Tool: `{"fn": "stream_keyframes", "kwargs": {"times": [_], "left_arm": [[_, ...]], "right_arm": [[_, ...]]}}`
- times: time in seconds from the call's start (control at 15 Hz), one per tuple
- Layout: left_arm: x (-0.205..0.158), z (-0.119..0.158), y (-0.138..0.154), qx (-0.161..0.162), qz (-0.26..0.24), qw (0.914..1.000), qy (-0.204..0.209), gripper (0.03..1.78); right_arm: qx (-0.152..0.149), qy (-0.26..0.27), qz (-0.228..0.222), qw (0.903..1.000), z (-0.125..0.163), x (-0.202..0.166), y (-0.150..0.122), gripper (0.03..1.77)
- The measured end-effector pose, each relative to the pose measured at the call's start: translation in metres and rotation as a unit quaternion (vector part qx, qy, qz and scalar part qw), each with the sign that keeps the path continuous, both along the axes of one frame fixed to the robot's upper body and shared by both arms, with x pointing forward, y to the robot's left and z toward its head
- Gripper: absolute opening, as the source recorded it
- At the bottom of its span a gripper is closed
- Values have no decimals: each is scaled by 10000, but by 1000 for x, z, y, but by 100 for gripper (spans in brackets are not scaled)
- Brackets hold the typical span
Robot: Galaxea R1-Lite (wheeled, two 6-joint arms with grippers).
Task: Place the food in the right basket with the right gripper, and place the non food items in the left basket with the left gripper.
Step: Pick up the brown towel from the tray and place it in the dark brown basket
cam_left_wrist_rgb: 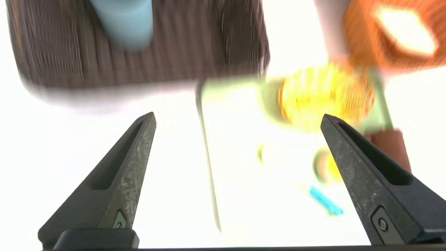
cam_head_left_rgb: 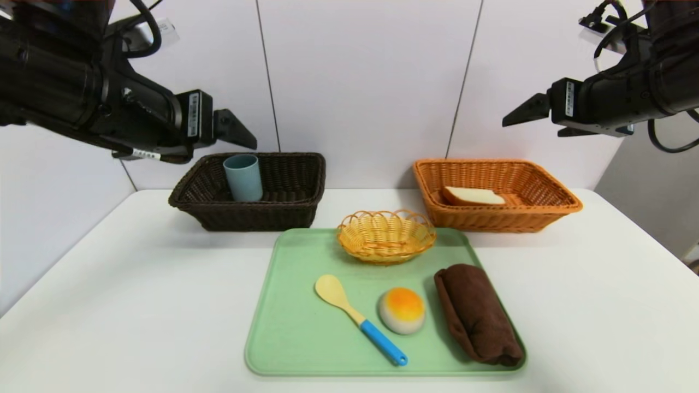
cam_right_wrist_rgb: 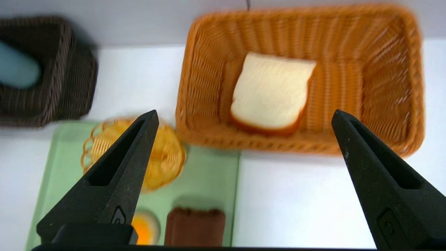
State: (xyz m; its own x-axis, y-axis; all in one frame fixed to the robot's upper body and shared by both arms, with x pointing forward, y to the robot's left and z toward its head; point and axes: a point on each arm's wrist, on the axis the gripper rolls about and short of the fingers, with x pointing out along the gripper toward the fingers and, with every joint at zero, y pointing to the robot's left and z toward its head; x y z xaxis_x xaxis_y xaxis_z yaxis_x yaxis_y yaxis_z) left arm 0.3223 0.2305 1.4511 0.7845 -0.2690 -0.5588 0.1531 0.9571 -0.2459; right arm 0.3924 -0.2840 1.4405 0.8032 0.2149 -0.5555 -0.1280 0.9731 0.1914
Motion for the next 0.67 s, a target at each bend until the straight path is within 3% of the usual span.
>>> {"fn": "stream_keyframes", "kwargs": {"times": [0.2, 0.33, 0.47, 0.67], "left_arm": [[-36, -15, -1, 411, -51, 9973, 613, 168], [-52, -30, 5, 719, -265, 9941, 773, 169], [-65, -44, 11, 849, -399, 9930, 724, 169], [-84, -59, 21, 776, -468, 9950, 418, 169]], "right_arm": [[-80, 900, 306, 9954, -4, -27, 18, 171], [-23, 1604, 422, 9861, -10, -44, 34, 171], [107, 2294, 362, 9726, -20, -52, 51, 171], [116, 3062, 234, 9516, -39, -52, 74, 171]]}}
